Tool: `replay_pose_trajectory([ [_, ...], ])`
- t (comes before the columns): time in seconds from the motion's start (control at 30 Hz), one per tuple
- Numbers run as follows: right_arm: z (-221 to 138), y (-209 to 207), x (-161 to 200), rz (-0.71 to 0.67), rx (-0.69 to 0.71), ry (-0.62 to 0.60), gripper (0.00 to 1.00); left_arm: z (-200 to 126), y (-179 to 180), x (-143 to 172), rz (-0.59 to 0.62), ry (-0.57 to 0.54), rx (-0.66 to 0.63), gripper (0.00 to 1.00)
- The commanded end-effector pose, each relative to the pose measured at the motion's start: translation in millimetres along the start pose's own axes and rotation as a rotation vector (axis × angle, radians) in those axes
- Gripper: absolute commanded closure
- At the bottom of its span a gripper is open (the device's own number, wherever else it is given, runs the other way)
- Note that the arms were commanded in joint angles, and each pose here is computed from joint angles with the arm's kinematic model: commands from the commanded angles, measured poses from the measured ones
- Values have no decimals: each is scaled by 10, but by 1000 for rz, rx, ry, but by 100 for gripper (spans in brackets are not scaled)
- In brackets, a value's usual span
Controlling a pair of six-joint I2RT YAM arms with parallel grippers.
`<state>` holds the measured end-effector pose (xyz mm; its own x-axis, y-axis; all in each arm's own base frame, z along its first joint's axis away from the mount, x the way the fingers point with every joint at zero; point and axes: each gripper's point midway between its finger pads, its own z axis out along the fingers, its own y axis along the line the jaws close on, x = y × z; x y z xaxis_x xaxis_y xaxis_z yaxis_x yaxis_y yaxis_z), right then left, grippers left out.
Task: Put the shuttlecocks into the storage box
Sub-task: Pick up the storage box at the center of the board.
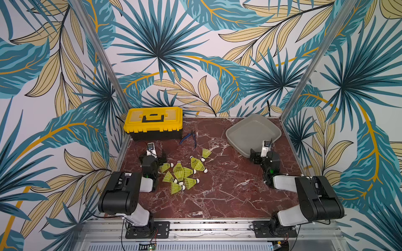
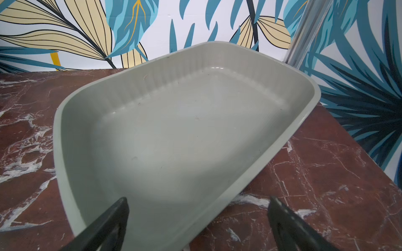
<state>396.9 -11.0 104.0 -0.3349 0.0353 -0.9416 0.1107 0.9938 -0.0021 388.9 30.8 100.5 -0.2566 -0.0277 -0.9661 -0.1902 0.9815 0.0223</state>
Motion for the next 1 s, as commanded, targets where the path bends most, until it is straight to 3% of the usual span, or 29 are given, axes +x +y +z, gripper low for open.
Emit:
replay_pose_trajectory([
  [0.0,21,28,-66,-5,-6,-21,0,66,-40,-212,-1,-57,11,0],
  [0.63,24,28,-73,-4,-6,-23,0,66,-41,-211,-2,-56,11,0],
  [0.83,-180,-151,-227,39,82,-99,0,-191,170,-257,-71,-173,-72,0],
  [0.97,-328,-301,-335,115,167,-22,0,-230,142,-287,-60,-192,-59,0],
])
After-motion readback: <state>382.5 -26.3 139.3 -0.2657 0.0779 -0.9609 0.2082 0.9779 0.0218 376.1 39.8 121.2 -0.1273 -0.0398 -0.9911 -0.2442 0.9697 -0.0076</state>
